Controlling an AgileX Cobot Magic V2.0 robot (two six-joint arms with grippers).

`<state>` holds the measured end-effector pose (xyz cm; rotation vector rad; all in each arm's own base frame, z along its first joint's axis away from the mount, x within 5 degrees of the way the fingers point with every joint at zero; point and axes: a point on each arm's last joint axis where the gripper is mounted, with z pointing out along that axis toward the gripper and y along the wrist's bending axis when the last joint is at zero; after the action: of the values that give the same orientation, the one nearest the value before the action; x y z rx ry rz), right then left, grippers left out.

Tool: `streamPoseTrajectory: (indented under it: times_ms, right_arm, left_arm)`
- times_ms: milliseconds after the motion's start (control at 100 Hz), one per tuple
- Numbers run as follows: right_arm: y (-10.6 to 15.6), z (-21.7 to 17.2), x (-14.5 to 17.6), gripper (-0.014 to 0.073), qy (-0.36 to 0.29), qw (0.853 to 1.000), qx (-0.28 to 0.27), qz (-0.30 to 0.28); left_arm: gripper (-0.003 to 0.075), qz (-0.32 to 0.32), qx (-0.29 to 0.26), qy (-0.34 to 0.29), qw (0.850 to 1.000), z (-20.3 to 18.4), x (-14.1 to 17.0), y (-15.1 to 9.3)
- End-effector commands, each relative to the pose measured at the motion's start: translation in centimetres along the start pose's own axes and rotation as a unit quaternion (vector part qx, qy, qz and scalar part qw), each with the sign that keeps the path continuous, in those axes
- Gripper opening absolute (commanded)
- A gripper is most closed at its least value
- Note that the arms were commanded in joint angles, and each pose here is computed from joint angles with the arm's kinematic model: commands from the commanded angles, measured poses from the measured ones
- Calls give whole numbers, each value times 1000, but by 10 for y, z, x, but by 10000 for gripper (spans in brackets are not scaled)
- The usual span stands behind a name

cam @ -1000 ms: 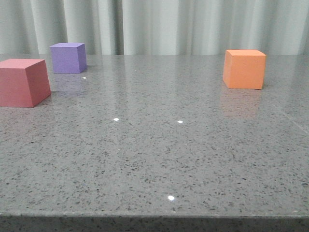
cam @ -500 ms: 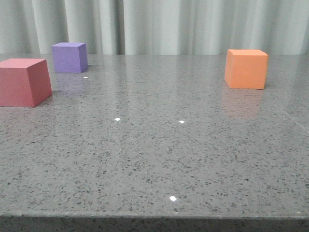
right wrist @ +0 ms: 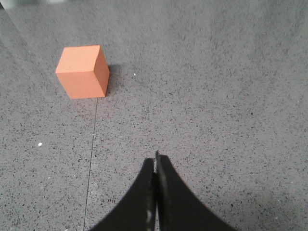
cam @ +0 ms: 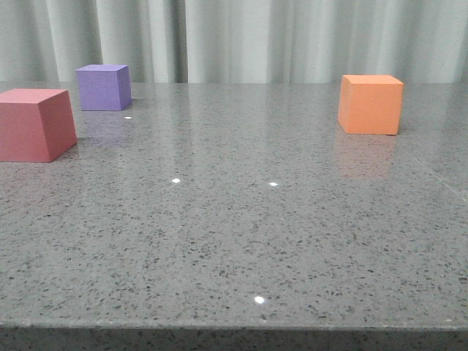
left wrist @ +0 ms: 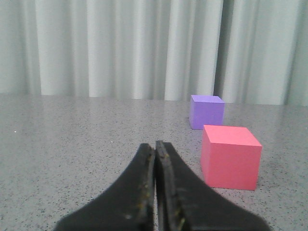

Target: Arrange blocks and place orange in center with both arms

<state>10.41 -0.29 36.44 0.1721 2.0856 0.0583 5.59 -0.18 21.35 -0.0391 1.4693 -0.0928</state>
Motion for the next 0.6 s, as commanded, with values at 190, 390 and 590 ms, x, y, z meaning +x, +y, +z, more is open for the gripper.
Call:
streamPoseTrajectory:
  times_ms: [190, 390, 590]
  right_arm:
    - [4, 33, -26, -97, 36, 999, 10, -9]
    - [3, 46, -21, 206, 83, 996, 17, -9]
    - [3, 46, -20, 624, 89, 996, 18, -9]
  left_arm:
    - [-20, -1, 6, -35, 999, -2, 5, 0]
    - [-20, -1, 6, -35, 999, -2, 5, 0]
    - [-20, -1, 6, -35, 999, -2, 5, 0]
